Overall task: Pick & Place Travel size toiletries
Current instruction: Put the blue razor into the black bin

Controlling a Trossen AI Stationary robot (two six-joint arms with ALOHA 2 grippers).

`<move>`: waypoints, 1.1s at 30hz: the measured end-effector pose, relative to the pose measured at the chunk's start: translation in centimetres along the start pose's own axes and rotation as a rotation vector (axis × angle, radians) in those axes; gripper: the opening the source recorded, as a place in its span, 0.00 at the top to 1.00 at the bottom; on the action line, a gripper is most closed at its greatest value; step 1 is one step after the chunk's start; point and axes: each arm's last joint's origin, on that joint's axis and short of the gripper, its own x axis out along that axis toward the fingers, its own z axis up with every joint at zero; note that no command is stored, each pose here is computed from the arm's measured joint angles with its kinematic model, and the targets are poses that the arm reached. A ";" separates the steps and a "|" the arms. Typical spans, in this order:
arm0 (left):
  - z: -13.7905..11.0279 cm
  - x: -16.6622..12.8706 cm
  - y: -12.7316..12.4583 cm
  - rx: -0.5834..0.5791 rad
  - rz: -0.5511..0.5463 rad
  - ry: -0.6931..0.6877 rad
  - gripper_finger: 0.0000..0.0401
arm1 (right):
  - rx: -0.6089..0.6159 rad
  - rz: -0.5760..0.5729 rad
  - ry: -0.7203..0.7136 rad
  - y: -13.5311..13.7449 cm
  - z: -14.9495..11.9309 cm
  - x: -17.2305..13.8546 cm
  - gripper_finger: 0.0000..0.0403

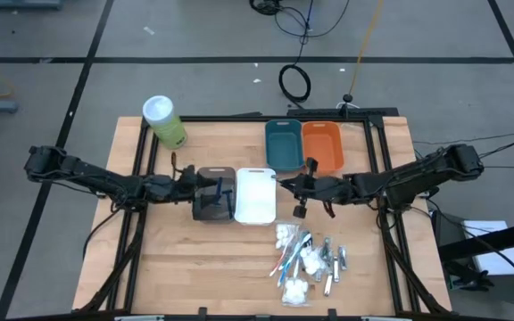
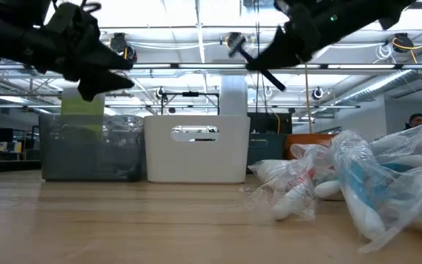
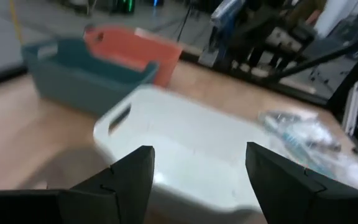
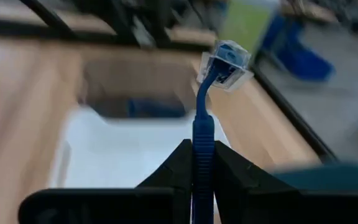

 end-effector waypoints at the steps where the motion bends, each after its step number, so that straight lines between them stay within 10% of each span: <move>1: 0.2 0.0 -0.1 0.012 -0.007 -0.025 0.38 | -0.001 0.029 -0.053 0.0 0.1 0.0 0.92; 13: 2.0 0.3 -0.7 0.158 -0.036 -0.242 0.38 | 0.036 0.367 -0.646 -0.1 -0.1 -0.6 0.92; 33: 4.8 12.5 -5.9 0.315 -0.187 -0.173 0.38 | 0.022 0.440 -0.722 0.9 0.4 1.5 0.93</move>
